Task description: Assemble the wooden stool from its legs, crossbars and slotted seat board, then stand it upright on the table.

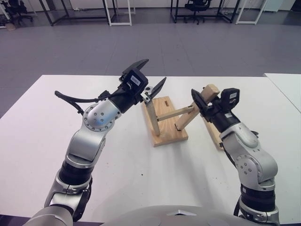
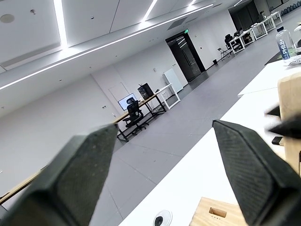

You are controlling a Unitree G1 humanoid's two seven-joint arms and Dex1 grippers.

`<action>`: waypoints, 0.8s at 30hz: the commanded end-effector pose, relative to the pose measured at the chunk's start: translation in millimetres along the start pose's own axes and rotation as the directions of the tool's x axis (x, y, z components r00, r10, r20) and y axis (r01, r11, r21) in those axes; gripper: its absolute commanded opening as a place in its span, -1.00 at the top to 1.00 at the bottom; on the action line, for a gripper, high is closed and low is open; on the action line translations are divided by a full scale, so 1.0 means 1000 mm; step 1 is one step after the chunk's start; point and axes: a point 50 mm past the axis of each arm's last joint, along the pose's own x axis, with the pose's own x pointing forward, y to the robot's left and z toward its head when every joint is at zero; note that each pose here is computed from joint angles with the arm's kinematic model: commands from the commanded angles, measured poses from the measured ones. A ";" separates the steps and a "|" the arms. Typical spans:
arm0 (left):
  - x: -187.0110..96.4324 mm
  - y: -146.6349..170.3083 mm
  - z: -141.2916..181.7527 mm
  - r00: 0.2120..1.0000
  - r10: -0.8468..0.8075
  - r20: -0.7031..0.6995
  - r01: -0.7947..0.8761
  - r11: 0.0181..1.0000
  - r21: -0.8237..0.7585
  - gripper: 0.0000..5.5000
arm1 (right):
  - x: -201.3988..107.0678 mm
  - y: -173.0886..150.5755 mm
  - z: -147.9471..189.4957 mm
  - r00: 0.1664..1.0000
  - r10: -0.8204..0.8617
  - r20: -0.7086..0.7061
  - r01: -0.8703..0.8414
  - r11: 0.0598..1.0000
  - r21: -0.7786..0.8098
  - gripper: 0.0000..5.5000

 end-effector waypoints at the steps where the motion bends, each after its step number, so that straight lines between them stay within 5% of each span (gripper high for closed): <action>1: -0.003 -0.006 -0.017 0.994 -0.029 -0.102 0.028 1.000 -0.012 -0.34 | -0.015 0.008 -0.074 0.914 0.052 -0.402 -0.022 0.997 0.078 0.06; 6: 0.002 -0.005 -0.016 0.996 -0.009 -0.091 0.009 1.000 -0.005 -0.34 | -0.012 0.020 -0.084 0.877 0.145 -0.457 -0.092 0.987 0.135 0.06; 14: 0.011 -0.005 -0.010 0.999 0.039 -0.022 -0.041 0.996 -0.081 -0.34 | -0.014 0.019 -0.047 0.940 0.225 -0.257 -0.214 0.974 0.072 0.06; 24: 0.030 -0.045 -0.001 0.996 0.013 0.085 0.007 0.973 -0.230 -0.34 | -0.011 0.054 -0.029 0.876 0.420 -0.236 -0.431 0.902 0.007 0.06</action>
